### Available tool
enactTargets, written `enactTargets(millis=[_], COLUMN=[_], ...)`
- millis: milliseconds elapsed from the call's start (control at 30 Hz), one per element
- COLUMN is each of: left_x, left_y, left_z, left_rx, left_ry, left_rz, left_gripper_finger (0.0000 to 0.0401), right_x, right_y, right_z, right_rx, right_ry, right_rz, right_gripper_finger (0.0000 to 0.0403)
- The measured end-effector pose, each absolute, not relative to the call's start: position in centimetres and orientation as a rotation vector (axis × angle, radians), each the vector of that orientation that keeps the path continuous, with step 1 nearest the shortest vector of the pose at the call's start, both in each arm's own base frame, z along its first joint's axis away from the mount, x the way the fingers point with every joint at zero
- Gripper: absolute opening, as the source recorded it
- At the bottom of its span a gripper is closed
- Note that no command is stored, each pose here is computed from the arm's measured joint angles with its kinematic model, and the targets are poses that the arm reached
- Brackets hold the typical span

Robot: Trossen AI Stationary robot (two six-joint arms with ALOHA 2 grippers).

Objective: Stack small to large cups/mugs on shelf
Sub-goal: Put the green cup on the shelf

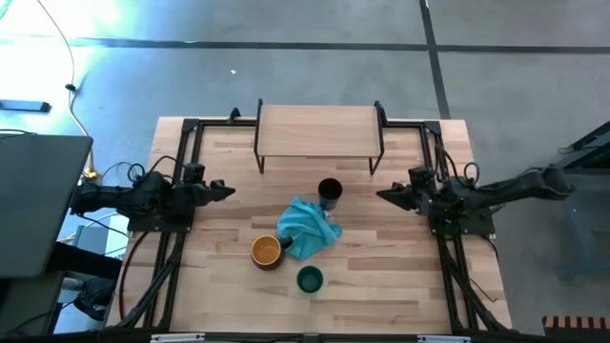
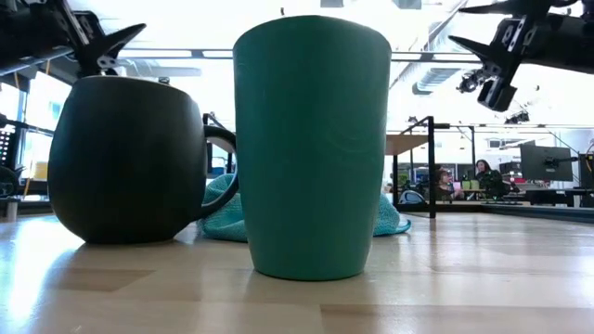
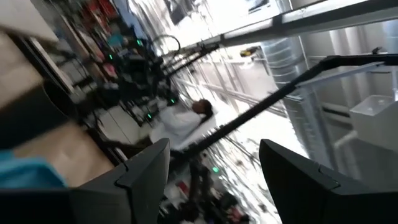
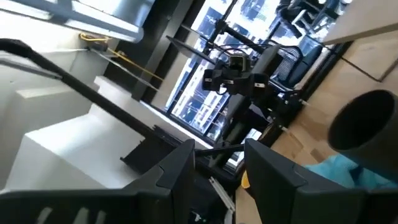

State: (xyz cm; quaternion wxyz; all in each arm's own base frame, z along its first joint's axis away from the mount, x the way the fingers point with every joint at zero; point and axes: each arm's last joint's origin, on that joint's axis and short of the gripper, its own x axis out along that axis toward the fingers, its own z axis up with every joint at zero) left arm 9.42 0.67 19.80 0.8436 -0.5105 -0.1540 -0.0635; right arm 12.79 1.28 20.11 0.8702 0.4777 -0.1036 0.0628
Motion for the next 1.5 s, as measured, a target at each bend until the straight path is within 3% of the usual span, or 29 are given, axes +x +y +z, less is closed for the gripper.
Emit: enactTargets(millis=[167, 300, 533, 700, 867, 1033, 1267, 1500], left_x=[9.7, 10.0, 10.8, 11.0, 11.3, 12.1, 12.4, 12.5], left_y=[0.3, 0.1, -0.8, -1.7, -2.6, -3.2, -3.4, -3.3], left_z=[19.6, 19.3, 18.9, 19.8, 20.6, 20.8, 20.4, 19.9], left_rx=[-1.173, -1.194, -1.236, -1.223, -1.170, -1.076, -1.067, -1.101], left_ry=[-0.226, -0.168, -0.045, -0.082, -0.060, 0.075, 0.225, 0.260], left_rz=[-0.245, -0.258, -0.315, -0.446, -0.508, -0.451, -0.391, -0.324], left_gripper_finger=[0.0237, 0.0237, 0.0237, 0.0237, 0.0237, 0.0236, 0.0236, 0.0236], right_x=[14.3, 16.5, 20.5, 21.8, 22.1, 22.1, 21.3, 21.4], right_y=[2.1, 3.1, 3.5, 3.2, 3.4, 4.1, 5.8, 7.5], right_z=[22.0, 25.0, 28.5, 29.4, 30.9, 31.0, 29.8, 29.6], right_rx=[0.879, 0.641, 0.445, 0.453, 0.441, 0.472, 0.707, 0.806], right_ry=[-0.211, -0.218, -0.063, 0.231, 0.362, 0.459, 0.640, 0.622], right_rz=[0.228, 0.283, 0.218, 0.125, 0.109, 0.128, 0.117, 0.037], right_gripper_finger=[0.0131, 0.0131, 0.0131, 0.0131, 0.0131, 0.0131, 0.0131, 0.0131])
